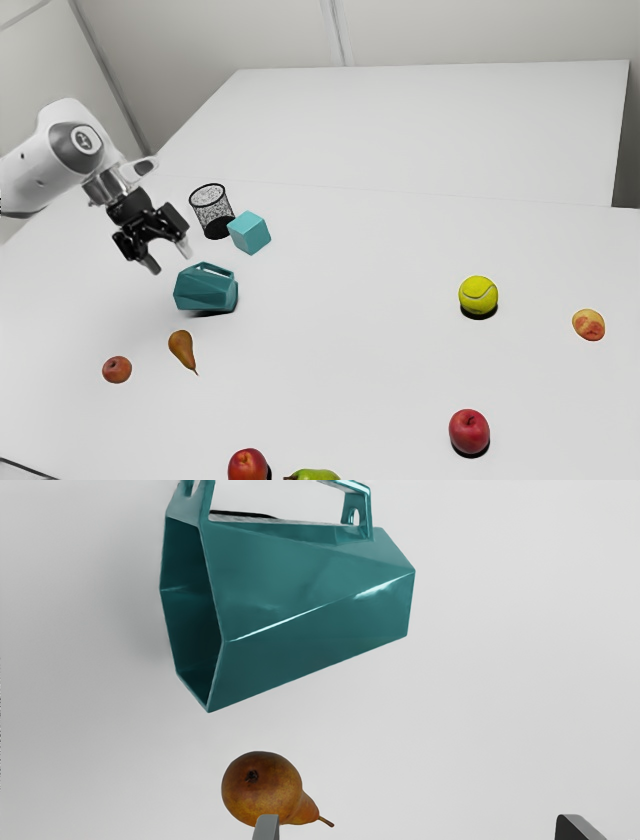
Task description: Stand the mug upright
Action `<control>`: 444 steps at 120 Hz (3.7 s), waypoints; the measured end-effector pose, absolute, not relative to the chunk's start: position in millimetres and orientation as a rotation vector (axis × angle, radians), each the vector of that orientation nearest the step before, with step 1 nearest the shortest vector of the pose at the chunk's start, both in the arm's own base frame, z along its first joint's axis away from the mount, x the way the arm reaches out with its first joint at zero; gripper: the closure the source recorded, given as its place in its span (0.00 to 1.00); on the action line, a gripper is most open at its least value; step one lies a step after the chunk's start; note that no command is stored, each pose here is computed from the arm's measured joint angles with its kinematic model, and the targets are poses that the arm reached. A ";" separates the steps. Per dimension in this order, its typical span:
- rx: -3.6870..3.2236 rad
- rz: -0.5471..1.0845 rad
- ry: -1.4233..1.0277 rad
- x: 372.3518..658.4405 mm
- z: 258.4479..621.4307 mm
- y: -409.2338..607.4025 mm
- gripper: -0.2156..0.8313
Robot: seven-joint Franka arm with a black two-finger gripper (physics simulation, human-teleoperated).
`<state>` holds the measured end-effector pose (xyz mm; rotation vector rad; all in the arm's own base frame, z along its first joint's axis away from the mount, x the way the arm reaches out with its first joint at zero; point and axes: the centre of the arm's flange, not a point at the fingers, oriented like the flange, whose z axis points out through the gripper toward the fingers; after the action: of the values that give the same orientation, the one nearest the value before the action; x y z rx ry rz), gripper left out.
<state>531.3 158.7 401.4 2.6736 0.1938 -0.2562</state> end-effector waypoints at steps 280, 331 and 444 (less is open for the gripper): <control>2.723 -0.050 -0.715 542.2 393.4 53.0 0.95; 2.936 -0.038 -0.894 515.7 384.4 -34.2 0.96; 3.042 0.054 -0.685 517.0 381.9 -27.6 0.49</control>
<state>517.0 -27.6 381.9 3.0423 -0.6852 0.0539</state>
